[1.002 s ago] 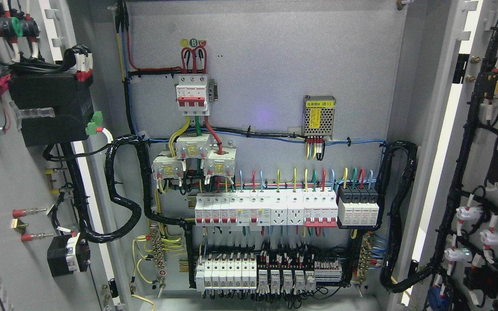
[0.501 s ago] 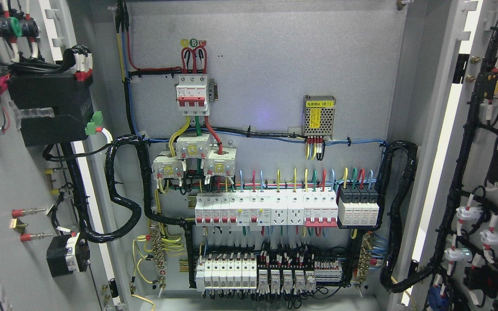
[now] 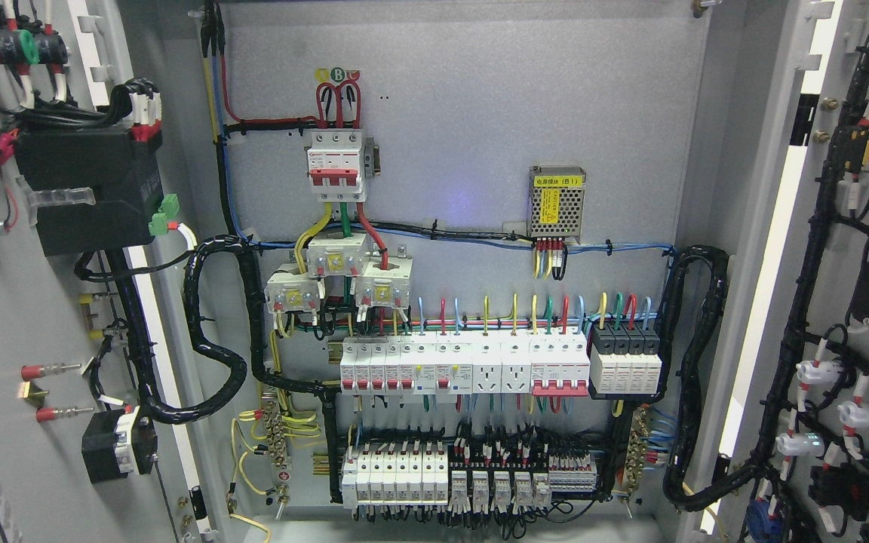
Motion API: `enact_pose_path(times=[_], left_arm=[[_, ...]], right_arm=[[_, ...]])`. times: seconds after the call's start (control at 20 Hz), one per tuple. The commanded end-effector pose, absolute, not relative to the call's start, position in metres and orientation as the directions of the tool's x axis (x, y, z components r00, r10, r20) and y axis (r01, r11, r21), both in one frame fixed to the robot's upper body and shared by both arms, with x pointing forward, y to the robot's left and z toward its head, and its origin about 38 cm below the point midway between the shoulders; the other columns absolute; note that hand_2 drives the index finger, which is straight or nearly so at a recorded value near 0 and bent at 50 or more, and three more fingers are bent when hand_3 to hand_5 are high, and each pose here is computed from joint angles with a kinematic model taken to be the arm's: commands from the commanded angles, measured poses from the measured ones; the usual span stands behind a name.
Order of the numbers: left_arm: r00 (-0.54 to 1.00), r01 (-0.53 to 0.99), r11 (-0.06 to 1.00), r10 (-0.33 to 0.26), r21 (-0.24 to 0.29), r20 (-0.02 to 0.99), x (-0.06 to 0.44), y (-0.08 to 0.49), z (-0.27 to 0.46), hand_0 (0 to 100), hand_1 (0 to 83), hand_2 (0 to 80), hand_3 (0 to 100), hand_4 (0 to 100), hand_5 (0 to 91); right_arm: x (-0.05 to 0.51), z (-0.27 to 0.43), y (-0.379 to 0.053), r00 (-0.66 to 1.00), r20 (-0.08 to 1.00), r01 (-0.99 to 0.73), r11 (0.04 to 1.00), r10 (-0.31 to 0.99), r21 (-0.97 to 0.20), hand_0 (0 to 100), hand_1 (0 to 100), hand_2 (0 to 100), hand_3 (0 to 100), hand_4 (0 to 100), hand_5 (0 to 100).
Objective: Open door with both hands
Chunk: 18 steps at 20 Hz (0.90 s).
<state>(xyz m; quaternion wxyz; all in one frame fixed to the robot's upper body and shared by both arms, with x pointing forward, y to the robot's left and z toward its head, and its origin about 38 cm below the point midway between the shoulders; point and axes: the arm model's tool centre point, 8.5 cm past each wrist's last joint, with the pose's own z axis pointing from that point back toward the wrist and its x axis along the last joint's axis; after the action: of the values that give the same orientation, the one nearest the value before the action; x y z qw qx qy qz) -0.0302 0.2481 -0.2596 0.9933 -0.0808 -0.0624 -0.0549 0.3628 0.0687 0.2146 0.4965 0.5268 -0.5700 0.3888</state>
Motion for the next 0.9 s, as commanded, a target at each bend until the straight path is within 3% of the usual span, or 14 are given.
enact_pose_path(times=[0.0, 0.3, 0.55, 0.75, 0.85], left_arm=[[0.868, 0.284, 0.950, -0.196, -0.131, 0.456, 0.028, 0.230, -0.225, 0, 0.0, 0.0, 0, 0, 0.0], [0.695, 0.351, 0.935, -0.226, -0.048, 0.682, 0.090, 0.234, -0.167, 0, 0.0, 0.0, 0, 0, 0.0], [0.537, 0.376, 0.926, -0.233, 0.017, 0.810, 0.122, 0.236, -0.110, 0, 0.0, 0.0, 0, 0, 0.0], [0.440, 0.358, 0.934, -0.183, 0.015, 0.879, 0.133, 0.236, -0.068, 0, 0.0, 0.0, 0, 0, 0.0], [0.403, 0.362, 0.931, -0.188, 0.033, 0.896, 0.136, 0.238, -0.053, 0, 0.0, 0.0, 0, 0, 0.0]], right_arm=[[0.377, 0.203, 0.053, 0.070, 0.968, -0.957, 0.256, -0.242, 0.134, 38, 0, 0, 0, 0, 0], [0.390, 0.188, 0.028, 0.028, 0.950, -0.869, 0.461, -0.311, 0.177, 38, 0, 0, 0, 0, 0], [0.378, 0.178, 0.000, 0.016, 0.947, -0.847, 0.500, -0.322, 0.184, 38, 0, 0, 0, 0, 0], [0.357, 0.156, -0.041, -0.022, 0.955, -0.827, 0.542, -0.296, 0.148, 38, 0, 0, 0, 0, 0], [0.342, 0.146, -0.062, -0.044, 0.956, -0.814, 0.565, -0.289, 0.133, 38, 0, 0, 0, 0, 0]])
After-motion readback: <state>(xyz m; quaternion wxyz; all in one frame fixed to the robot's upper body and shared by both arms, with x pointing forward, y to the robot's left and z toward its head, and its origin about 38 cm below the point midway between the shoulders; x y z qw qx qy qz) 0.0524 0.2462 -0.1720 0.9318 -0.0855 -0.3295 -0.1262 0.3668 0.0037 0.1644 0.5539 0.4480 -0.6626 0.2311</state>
